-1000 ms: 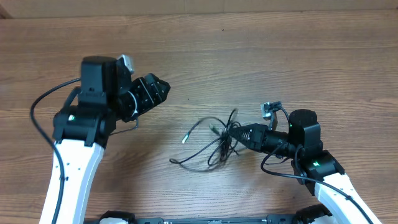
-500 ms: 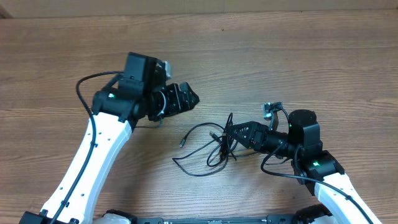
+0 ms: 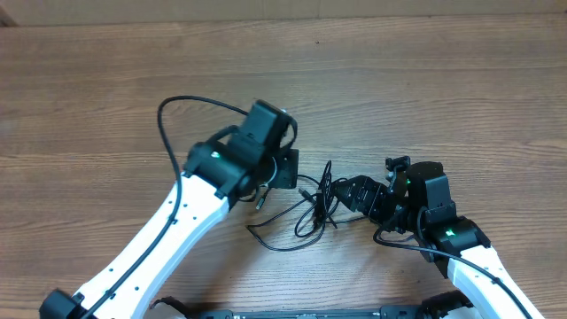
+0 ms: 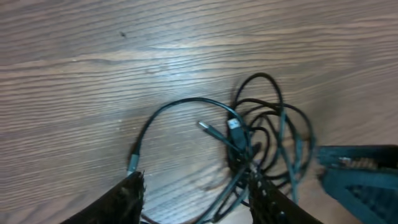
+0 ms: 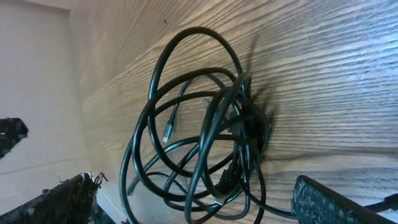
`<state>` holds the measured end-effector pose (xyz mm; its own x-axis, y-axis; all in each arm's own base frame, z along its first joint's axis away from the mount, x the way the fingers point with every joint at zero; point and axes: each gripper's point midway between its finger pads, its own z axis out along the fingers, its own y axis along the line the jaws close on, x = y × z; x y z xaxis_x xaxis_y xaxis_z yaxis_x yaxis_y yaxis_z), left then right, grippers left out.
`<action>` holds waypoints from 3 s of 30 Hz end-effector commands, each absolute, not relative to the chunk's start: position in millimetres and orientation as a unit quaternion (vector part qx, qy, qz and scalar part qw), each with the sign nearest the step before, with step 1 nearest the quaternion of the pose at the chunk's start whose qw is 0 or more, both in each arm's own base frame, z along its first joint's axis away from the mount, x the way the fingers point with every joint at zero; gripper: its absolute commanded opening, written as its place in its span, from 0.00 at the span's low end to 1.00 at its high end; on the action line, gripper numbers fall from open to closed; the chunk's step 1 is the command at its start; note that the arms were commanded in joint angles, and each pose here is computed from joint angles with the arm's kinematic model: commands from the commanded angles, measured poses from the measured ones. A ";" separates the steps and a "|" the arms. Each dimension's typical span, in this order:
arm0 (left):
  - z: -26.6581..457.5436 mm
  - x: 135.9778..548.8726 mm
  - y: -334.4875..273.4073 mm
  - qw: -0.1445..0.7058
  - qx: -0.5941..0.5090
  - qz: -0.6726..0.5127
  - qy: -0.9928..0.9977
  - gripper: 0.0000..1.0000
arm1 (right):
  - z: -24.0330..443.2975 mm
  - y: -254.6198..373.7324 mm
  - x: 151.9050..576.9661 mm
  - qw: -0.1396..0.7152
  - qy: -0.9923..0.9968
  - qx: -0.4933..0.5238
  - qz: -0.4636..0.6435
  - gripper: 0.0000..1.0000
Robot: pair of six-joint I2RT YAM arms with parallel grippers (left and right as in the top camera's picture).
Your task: Untangle cables
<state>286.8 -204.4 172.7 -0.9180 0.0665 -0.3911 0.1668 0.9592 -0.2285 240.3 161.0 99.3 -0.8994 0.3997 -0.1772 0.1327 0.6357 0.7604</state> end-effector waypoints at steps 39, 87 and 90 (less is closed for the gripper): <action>69.2 250.1 -263.4 0.030 0.194 -0.179 0.964 0.46 | 92.4 150.1 245.2 0.183 0.895 0.166 0.371 1.00; 137.1 292.0 -268.3 0.120 0.208 -0.291 0.926 0.04 | 110.3 174.7 247.0 0.174 0.873 0.175 0.421 0.95; 150.7 297.9 -263.0 0.140 0.206 -0.298 0.922 0.04 | 114.6 181.8 246.8 0.180 0.871 0.162 0.428 0.90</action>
<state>287.2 -260.4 109.1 -0.9168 0.2979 -0.2659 0.3930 0.7912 -0.4686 249.4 174.7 111.8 -0.8741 0.4561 -0.1672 0.1534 0.5857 0.7959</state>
